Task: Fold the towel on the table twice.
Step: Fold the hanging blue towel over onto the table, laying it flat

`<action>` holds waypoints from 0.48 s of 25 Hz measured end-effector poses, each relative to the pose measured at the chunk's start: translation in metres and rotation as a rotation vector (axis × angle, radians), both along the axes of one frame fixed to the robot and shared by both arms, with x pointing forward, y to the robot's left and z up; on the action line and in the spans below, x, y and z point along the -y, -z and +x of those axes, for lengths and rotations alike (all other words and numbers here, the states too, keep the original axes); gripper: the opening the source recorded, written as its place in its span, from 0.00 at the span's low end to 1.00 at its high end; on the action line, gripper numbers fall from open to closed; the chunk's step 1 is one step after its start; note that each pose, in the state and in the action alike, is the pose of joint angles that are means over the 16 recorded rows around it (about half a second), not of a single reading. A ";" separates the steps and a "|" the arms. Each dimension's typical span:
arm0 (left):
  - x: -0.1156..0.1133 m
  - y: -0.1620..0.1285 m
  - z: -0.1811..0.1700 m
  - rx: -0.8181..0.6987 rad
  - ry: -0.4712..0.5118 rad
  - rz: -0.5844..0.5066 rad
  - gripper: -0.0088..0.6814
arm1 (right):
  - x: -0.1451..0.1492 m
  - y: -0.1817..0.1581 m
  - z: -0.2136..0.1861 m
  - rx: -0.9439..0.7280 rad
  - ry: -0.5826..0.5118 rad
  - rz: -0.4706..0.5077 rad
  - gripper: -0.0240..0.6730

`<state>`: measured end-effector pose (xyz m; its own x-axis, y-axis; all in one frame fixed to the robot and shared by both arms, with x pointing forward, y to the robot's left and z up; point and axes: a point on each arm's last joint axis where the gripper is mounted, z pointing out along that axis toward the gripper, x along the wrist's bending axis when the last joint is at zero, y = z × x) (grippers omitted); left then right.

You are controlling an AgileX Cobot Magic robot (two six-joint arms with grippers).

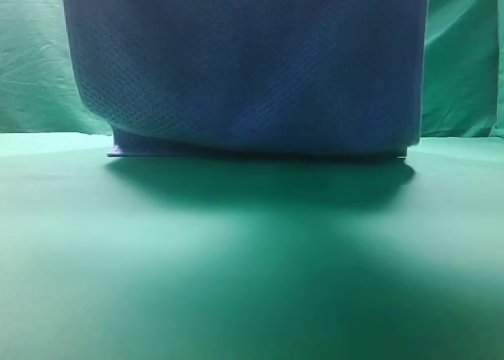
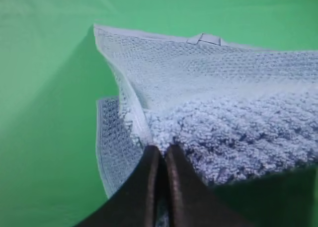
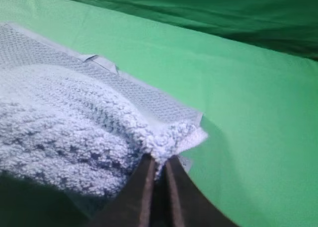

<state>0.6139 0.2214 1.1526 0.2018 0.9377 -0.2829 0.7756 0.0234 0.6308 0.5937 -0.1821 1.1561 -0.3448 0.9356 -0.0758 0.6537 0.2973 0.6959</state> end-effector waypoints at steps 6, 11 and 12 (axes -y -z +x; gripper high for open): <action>-0.003 0.017 -0.053 -0.012 0.031 -0.044 0.01 | 0.009 0.016 -0.046 -0.029 -0.016 0.002 0.03; -0.006 0.035 -0.097 -0.029 0.050 -0.069 0.01 | 0.009 0.027 -0.082 -0.047 -0.047 0.004 0.03; -0.007 0.038 -0.104 -0.033 0.052 -0.072 0.01 | 0.009 0.029 -0.089 -0.051 -0.054 0.005 0.03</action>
<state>0.5099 0.2281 1.1143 0.2392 0.9031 -0.3565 0.7971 0.0271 0.6033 0.5045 -0.1911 1.1274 -0.3982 0.9158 -0.0525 0.6713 0.3299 0.6637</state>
